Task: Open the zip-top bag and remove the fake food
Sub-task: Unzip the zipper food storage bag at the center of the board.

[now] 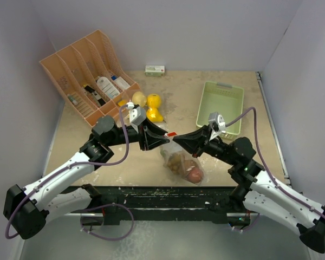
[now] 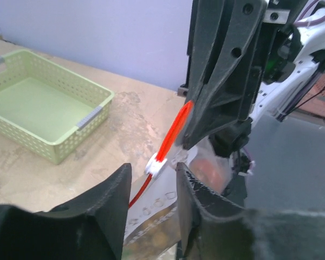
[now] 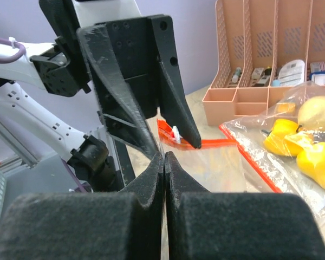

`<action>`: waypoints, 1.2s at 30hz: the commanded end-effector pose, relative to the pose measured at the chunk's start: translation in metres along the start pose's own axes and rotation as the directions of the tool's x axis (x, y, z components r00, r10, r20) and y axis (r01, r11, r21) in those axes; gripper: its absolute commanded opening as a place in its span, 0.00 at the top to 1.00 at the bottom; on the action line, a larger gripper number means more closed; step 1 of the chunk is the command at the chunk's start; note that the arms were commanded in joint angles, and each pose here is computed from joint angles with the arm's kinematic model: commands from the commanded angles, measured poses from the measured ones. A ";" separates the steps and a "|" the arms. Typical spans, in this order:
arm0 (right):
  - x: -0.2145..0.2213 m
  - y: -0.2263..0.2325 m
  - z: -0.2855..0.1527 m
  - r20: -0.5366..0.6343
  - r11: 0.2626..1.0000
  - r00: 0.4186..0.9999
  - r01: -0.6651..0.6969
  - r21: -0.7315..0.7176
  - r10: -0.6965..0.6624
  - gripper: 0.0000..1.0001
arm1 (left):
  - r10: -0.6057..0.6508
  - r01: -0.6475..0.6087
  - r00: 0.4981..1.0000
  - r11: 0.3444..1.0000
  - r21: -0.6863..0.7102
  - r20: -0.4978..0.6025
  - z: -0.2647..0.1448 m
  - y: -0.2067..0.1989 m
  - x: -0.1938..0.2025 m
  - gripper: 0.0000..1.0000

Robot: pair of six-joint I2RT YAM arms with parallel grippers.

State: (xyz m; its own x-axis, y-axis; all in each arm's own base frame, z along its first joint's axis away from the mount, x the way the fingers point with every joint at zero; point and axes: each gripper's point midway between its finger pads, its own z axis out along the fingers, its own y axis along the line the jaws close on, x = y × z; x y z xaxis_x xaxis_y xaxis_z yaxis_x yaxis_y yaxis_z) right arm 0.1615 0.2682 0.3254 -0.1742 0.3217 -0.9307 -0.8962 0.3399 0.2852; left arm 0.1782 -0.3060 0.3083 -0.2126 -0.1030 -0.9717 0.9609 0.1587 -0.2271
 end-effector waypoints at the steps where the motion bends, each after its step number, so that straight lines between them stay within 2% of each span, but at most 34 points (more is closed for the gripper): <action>1: -0.021 0.008 0.008 0.073 0.999 0.997 0.013 -0.043 -0.010 1.00 | 0.033 -0.034 0.997 0.999 0.018 0.065 -0.004 -0.009 -0.022 0.51; 3: -0.021 0.009 0.009 0.075 0.999 0.997 0.006 -0.048 -0.002 1.00 | 0.042 -0.044 0.997 0.999 0.018 0.070 -0.005 -0.011 -0.025 0.49; 6: -0.024 0.011 0.008 0.083 0.999 0.997 0.004 -0.051 0.000 1.00 | 0.054 -0.055 0.996 0.999 0.001 0.070 -0.006 -0.009 -0.029 0.59; 11: -0.027 0.010 0.004 0.093 0.999 0.996 0.007 -0.036 -0.004 1.00 | 0.049 -0.049 0.997 0.999 0.005 0.057 -0.006 -0.009 -0.024 0.90; 13: -0.028 0.010 0.002 0.098 0.999 0.995 0.008 -0.032 -0.005 1.00 | 0.041 -0.042 0.998 0.999 0.012 0.048 -0.006 -0.009 -0.019 0.97; 15: -0.030 0.010 0.000 0.106 1.000 0.994 0.007 -0.025 -0.005 1.00 | 0.032 -0.033 0.999 0.999 0.015 0.041 -0.006 -0.009 -0.015 0.97; 16: -0.031 0.010 -0.001 0.111 1.000 0.994 0.008 -0.020 -0.006 1.00 | 0.029 -0.030 0.999 0.999 0.015 0.041 -0.007 -0.010 -0.014 0.95; 19: -0.033 0.010 -0.002 0.117 1.000 0.993 0.007 -0.017 -0.005 1.00 | 0.026 -0.026 0.998 1.000 0.004 0.054 -0.010 -0.010 -0.013 0.66; 20: -0.033 0.010 -0.003 0.117 1.000 0.993 0.007 -0.017 -0.005 1.00 | 0.027 -0.028 0.998 1.000 0.007 0.058 -0.011 -0.011 -0.014 0.63; 22: -0.033 0.010 -0.003 0.117 1.000 0.993 0.006 -0.019 -0.004 1.00 | 0.027 -0.028 0.998 1.000 0.004 0.060 -0.011 -0.011 -0.014 0.64; 26: -0.034 0.011 -0.002 0.118 1.000 0.993 0.006 -0.021 -0.004 1.00 | 0.025 -0.026 0.998 1.000 0.013 0.053 -0.010 -0.011 -0.013 0.81; 28: -0.031 0.010 -0.002 0.112 1.000 0.994 0.006 -0.021 -0.003 1.00 | 0.024 -0.025 0.998 1.000 0.016 0.054 -0.010 -0.012 -0.014 0.85; 29: -0.030 0.010 -0.002 0.108 1.000 0.994 0.005 -0.022 -0.002 1.00 | 0.024 -0.025 0.998 1.000 0.014 0.055 -0.010 -0.012 -0.015 0.83; 30: -0.029 0.010 -0.001 0.107 1.000 0.994 0.005 -0.022 -0.002 1.00 | 0.025 -0.025 0.998 1.000 0.014 0.056 -0.010 -0.012 -0.015 0.76; 32: -0.028 0.009 0.000 0.102 1.000 0.995 0.004 -0.023 -0.002 1.00 | 0.027 -0.028 0.998 1.000 0.015 0.061 -0.010 -0.012 -0.017 0.56; 33: -0.028 0.009 0.000 0.103 1.000 0.995 0.004 -0.026 -0.001 1.00 | 0.030 -0.031 0.997 0.999 0.016 0.066 -0.010 -0.013 -0.019 0.52; 36: -0.027 0.009 0.002 0.102 1.000 0.995 0.004 -0.030 -0.001 1.00 | 0.031 -0.033 0.997 0.999 0.023 0.067 -0.008 -0.013 -0.020 0.49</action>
State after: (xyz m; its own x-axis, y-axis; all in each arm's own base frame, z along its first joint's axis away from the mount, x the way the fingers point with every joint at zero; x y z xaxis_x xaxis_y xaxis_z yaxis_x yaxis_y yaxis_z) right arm 0.1595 0.2664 0.3318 -0.1755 0.3448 -0.9221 -0.8965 0.3311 0.2945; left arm 0.1693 -0.2978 0.3099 -0.2244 -0.1190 -0.9672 0.9578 0.1564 -0.2414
